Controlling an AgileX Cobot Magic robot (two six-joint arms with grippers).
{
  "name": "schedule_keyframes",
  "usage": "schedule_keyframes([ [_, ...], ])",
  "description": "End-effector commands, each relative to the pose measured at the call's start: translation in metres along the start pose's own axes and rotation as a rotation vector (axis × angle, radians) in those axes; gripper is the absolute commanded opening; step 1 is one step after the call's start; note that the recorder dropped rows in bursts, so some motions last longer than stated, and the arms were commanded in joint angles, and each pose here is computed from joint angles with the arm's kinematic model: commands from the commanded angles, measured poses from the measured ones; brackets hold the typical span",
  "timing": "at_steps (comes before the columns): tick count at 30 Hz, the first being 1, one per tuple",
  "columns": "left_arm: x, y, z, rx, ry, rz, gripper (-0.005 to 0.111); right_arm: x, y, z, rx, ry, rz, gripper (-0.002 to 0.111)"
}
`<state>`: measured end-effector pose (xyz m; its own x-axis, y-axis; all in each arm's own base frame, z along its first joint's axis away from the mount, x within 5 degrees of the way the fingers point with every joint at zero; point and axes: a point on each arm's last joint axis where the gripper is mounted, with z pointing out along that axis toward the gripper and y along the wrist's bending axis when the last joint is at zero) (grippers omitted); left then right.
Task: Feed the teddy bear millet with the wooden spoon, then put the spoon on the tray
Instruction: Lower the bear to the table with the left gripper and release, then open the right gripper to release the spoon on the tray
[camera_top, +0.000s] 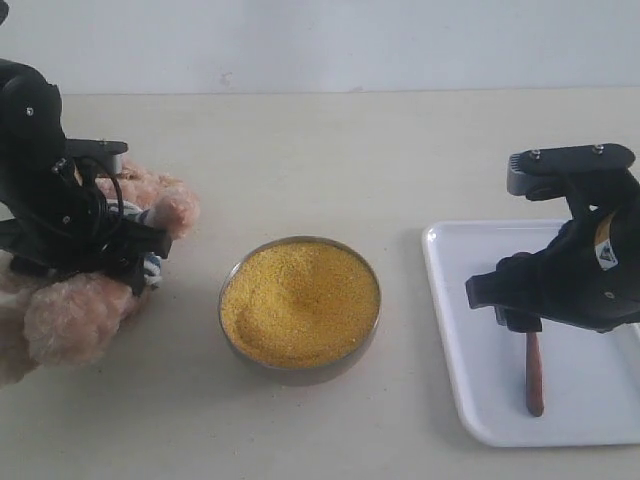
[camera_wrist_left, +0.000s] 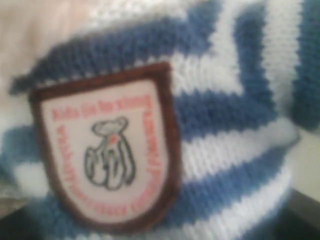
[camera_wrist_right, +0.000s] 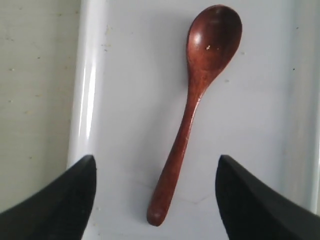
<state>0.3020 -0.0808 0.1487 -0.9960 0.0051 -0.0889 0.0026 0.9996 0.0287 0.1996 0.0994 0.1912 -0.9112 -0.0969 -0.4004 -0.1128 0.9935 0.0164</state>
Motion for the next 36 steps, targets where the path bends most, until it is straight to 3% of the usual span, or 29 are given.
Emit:
schedule_keyframes([
  [1, -0.003, 0.001, -0.009, 0.01, -0.035, -0.019, 0.087, 0.001, 0.001, -0.002, -0.02, 0.008, -0.012, 0.063],
  [5, -0.002, 0.003, -0.02, 0.01, -0.068, -0.012, 0.094, 0.001, 0.002, -0.002, -0.028, 0.011, -0.005, 0.063],
  [17, 0.01, 0.011, -0.076, 0.025, -0.202, 0.005, 0.094, 0.003, 0.002, -0.002, -0.025, 0.022, 0.001, 0.063],
  [20, 0.016, 0.014, -0.094, 0.026, -0.247, 0.016, 0.093, 0.003, 0.001, -0.002, -0.021, 0.028, 0.001, 0.054],
  [22, 0.021, 0.016, -0.11, 0.038, -0.295, 0.016, 0.086, 0.003, 0.001, -0.005, -0.022, 0.024, 0.006, 0.036],
  [25, 0.032, 0.02, -0.131, 0.056, -0.367, 0.012, 0.054, 0.002, 0.0, -0.013, -0.036, -0.01, 0.032, -0.001],
  [28, 0.048, 0.025, -0.148, 0.091, -0.466, -0.019, 0.004, 0.004, -0.002, -0.026, -0.074, -0.089, 0.051, 0.001],
  [33, 0.08, 0.033, -0.152, 0.168, -0.65, -0.06, 0.004, 0.02, -0.01, -0.044, -0.179, -0.283, 0.121, 0.001],
  [36, 0.103, 0.038, -0.157, 0.223, -0.778, -0.08, 0.004, 0.032, -0.017, -0.053, -0.218, -0.413, 0.088, 0.001],
])
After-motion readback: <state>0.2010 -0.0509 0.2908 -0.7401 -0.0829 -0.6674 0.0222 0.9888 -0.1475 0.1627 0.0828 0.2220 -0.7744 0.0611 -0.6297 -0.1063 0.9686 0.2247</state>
